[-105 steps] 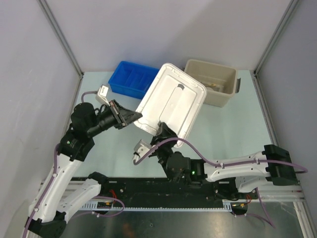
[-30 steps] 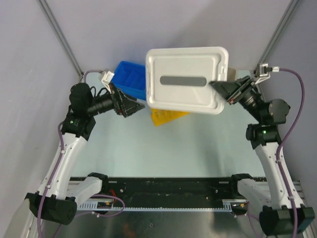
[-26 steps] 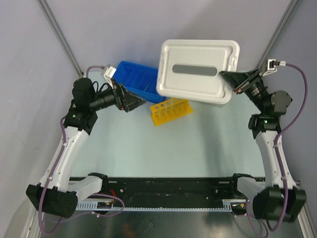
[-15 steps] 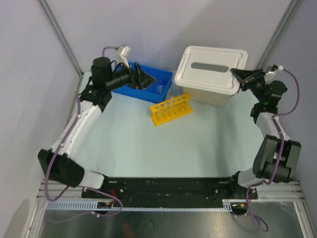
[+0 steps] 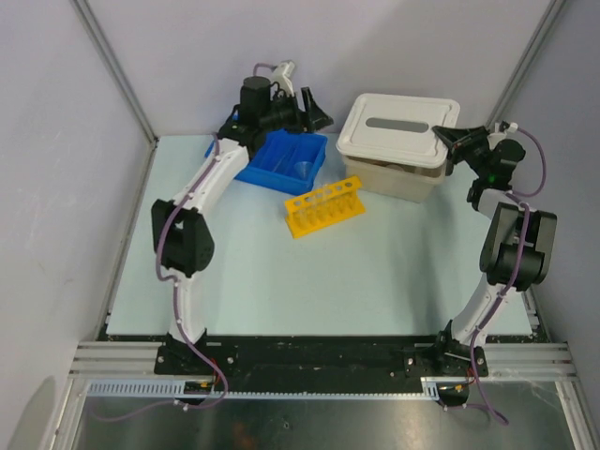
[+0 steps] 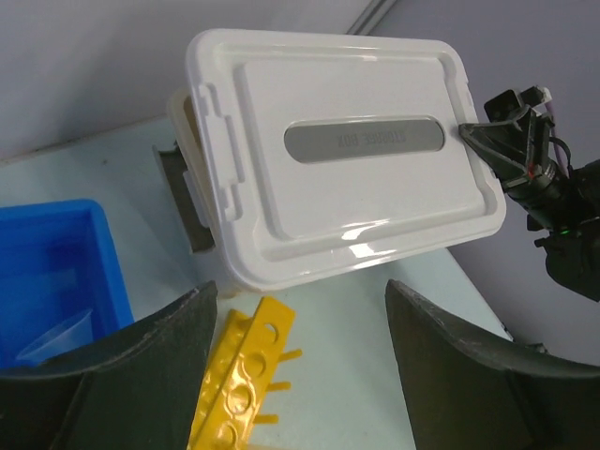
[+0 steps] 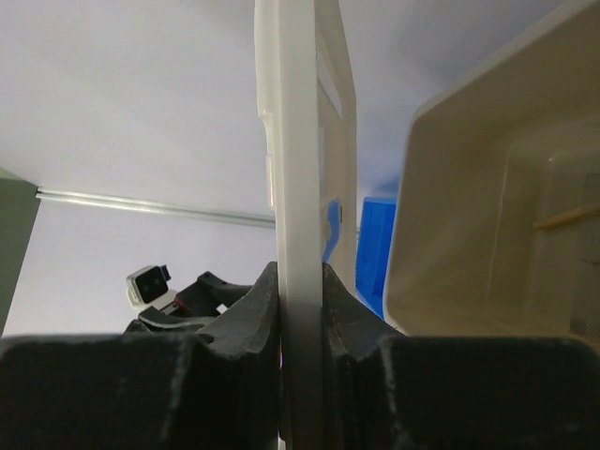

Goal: Organize the chemistry lab equipment

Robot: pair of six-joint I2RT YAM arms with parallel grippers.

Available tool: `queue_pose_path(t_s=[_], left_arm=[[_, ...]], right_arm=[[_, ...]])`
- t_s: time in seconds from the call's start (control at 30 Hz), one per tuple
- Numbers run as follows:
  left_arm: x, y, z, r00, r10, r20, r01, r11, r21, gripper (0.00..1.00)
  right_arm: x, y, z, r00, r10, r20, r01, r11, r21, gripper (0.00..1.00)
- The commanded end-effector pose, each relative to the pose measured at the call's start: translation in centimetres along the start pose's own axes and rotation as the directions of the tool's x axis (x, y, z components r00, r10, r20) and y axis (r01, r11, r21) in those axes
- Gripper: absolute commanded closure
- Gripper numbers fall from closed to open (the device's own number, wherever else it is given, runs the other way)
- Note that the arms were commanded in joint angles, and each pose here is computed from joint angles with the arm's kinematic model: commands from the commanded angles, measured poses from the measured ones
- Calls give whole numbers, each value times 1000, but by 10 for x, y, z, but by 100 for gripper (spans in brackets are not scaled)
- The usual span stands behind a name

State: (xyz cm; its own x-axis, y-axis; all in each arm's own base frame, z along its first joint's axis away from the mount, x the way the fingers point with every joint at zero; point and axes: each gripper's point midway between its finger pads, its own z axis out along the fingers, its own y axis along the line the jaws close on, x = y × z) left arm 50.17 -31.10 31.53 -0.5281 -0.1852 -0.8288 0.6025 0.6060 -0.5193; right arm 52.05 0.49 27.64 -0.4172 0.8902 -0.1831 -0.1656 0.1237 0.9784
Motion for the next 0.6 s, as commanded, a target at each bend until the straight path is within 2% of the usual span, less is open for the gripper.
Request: queue_pose_path(t_s=[0.0, 0.23, 0.57], left_arm=[[-13, -11, 31, 999, -16, 29, 14, 998, 66, 23], [16, -5, 76, 996, -80, -40, 85, 986, 143, 27], [66, -5, 108, 990, -69, -119, 87, 984, 154, 26]], right_arm=[[-7, 20, 11, 998, -63, -11, 62, 997, -53, 100], [-13, -9, 15, 999, -52, -13, 52, 998, 33, 100], [-15, -41, 10, 1000, -15, -24, 18, 992, 123, 100]])
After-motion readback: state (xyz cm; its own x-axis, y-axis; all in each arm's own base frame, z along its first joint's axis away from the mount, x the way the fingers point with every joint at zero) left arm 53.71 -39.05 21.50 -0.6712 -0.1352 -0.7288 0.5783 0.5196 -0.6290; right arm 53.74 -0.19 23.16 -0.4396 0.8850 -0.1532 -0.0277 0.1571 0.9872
